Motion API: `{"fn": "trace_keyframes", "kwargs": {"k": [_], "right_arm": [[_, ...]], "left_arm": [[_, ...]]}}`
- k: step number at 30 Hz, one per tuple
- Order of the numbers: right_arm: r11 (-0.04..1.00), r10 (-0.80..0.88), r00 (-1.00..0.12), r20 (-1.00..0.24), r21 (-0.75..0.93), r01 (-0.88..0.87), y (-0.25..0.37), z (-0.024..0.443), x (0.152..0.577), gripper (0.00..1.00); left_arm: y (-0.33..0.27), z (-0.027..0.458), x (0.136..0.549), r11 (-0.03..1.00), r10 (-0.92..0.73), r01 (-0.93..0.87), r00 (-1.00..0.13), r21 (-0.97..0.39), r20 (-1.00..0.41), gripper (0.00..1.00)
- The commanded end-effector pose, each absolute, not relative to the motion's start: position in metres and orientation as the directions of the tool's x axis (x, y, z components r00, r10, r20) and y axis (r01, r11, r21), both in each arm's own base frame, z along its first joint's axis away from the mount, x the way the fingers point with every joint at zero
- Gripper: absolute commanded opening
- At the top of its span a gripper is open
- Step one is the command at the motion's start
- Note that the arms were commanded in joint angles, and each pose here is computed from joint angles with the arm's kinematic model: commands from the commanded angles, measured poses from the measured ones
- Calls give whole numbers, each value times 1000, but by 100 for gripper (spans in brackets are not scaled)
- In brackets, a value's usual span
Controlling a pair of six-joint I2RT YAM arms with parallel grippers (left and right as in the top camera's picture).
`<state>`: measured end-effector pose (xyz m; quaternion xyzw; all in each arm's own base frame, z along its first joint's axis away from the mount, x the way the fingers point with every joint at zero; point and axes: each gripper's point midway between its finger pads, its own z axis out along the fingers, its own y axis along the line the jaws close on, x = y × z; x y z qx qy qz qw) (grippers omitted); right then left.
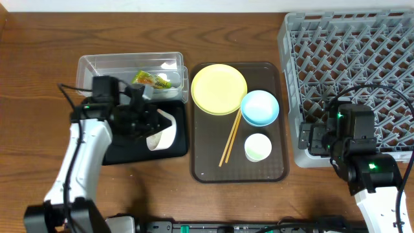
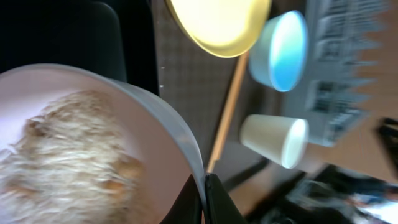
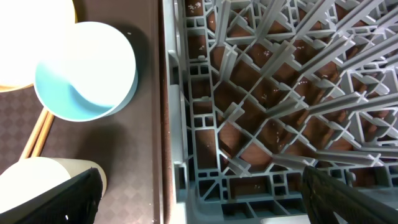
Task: Sort waste into correct bins and load items into the dishwasher rack
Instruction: 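Tip the rice bowl over the black tray to empty the rice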
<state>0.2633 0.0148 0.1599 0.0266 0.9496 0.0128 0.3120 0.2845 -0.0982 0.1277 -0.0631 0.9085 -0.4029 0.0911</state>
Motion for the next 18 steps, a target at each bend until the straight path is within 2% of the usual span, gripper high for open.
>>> {"fn": "trace_keyframes", "kwargs": {"k": [1, 8, 10, 18], "right_arm": [[999, 46, -791, -610, 35, 31, 16, 168, 266, 99], [999, 46, -791, -610, 35, 31, 16, 168, 266, 99], [999, 46, -791, -610, 35, 31, 16, 168, 266, 99], [999, 46, -791, -610, 35, 31, 16, 168, 266, 99]], "left_arm": [[-105, 152, 286, 401, -179, 63, -973, -914, -145, 6], [-86, 163, 304, 38, -291, -52, -956, -998, 38, 6], [-80, 151, 307, 2, -310, -163, -938, -987, 155, 6], [-55, 128, 314, -135, -351, -457, -808, -879, 473, 7]]}}
